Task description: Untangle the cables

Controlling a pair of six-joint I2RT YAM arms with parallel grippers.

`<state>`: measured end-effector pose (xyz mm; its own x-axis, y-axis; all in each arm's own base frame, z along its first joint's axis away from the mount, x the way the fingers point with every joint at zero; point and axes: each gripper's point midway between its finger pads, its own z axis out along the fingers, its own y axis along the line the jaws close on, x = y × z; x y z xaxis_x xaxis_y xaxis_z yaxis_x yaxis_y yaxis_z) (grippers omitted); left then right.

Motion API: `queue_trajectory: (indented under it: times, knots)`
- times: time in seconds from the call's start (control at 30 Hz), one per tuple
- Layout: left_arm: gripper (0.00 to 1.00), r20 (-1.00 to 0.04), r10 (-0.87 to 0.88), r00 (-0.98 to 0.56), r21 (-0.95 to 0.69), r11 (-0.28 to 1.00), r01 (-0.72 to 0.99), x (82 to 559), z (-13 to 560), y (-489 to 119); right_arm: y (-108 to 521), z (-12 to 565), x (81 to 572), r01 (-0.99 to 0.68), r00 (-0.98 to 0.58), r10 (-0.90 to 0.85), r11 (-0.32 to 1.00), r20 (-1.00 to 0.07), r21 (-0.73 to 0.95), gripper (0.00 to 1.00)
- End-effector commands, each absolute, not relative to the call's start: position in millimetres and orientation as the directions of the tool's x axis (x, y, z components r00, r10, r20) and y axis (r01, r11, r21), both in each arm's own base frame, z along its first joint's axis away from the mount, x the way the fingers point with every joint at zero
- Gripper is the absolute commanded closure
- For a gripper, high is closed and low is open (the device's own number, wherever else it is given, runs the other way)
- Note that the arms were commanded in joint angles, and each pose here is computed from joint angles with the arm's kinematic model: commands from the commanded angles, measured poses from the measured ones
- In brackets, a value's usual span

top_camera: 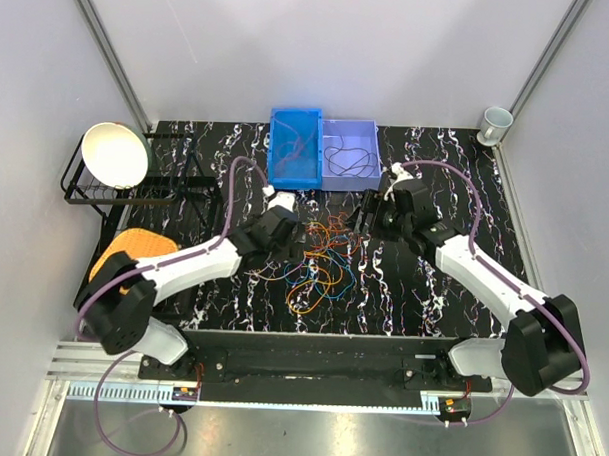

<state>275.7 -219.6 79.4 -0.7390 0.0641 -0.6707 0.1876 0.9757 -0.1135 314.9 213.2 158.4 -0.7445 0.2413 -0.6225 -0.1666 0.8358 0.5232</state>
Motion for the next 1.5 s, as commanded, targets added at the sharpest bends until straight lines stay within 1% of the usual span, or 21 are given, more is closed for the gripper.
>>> queue_trajectory:
  times: [0.0,0.07,0.17,0.27,0.57,0.9,1.0,1.2,1.23,1.3,1.33,1.37,1.43,1.47]
  knots:
    - [0.17,-0.71,0.054,-0.702,-0.173,0.953,0.247,297.5,93.5,-256.9,215.0,166.3,304.0,-0.19,-0.741,0.239,0.822,-0.628,0.537,0.19]
    - [0.19,-0.714,0.052,-0.698,-0.181,0.95,0.255,302.7,96.1,-266.4,213.6,165.6,301.1,-0.192,-0.742,0.236,0.822,-0.627,0.536,0.19]
    - [0.26,-0.705,0.068,-0.706,-0.172,0.949,0.264,306.2,86.6,-275.5,211.3,163.7,298.3,-0.193,-0.743,0.228,0.827,-0.629,0.528,0.19]
    - [0.31,-0.697,0.081,-0.712,-0.17,0.947,0.274,307.4,77.6,-283.3,209.3,160.7,295.5,-0.192,-0.747,0.221,0.832,-0.627,0.521,0.19]
    - [0.51,-0.675,0.107,-0.73,-0.147,0.95,0.275,310.7,54.9,-290.7,208.8,156.4,292.3,-0.196,-0.756,0.207,0.834,-0.621,0.516,0.18]
    - [0.53,-0.664,0.111,-0.74,-0.136,0.955,0.265,308.0,44.6,-289.5,208.3,146.9,292.2,-0.186,-0.77,0.196,0.842,-0.608,0.507,0.18]
    - [0.55,-0.663,0.109,-0.741,-0.139,0.954,0.264,307.3,41.9,-290.8,208.3,145.6,293.1,-0.187,-0.77,0.193,0.844,-0.608,0.504,0.18]
    - [0.65,-0.663,0.119,-0.739,-0.125,0.956,0.266,307.6,38.5,-290.4,209.2,144.6,292.6,-0.188,-0.775,0.19,0.842,-0.603,0.506,0.18]
    - [0.71,-0.664,0.119,-0.738,-0.123,0.957,0.264,307.9,38.6,-290.0,209.0,145.2,292.7,-0.187,-0.774,0.192,0.841,-0.603,0.508,0.19]
    - [0.77,-0.667,0.118,-0.735,-0.119,0.958,0.262,308.2,39.4,-289.2,209.1,144.8,292.6,-0.185,-0.774,0.193,0.842,-0.603,0.507,0.19]
    - [0.83,-0.67,0.12,-0.732,-0.116,0.958,0.263,309.1,41.0,-288.7,208.9,144.1,292.3,-0.186,-0.774,0.191,0.842,-0.603,0.506,0.19]
    - [0.93,-0.671,0.121,-0.732,-0.114,0.958,0.263,309.2,41.5,-288.2,208.8,144.4,292.0,-0.185,-0.775,0.193,0.842,-0.602,0.507,0.18]
    - [1.0,-0.675,0.123,-0.728,-0.108,0.959,0.263,309.8,43.3,-287.8,209.0,144.4,291.9,-0.185,-0.775,0.192,0.841,-0.602,0.508,0.18]
    - [1.0,-0.675,0.125,-0.727,-0.105,0.959,0.263,310.1,45.0,-287.6,208.9,144.3,291.5,-0.184,-0.775,0.194,0.841,-0.601,0.509,0.18]
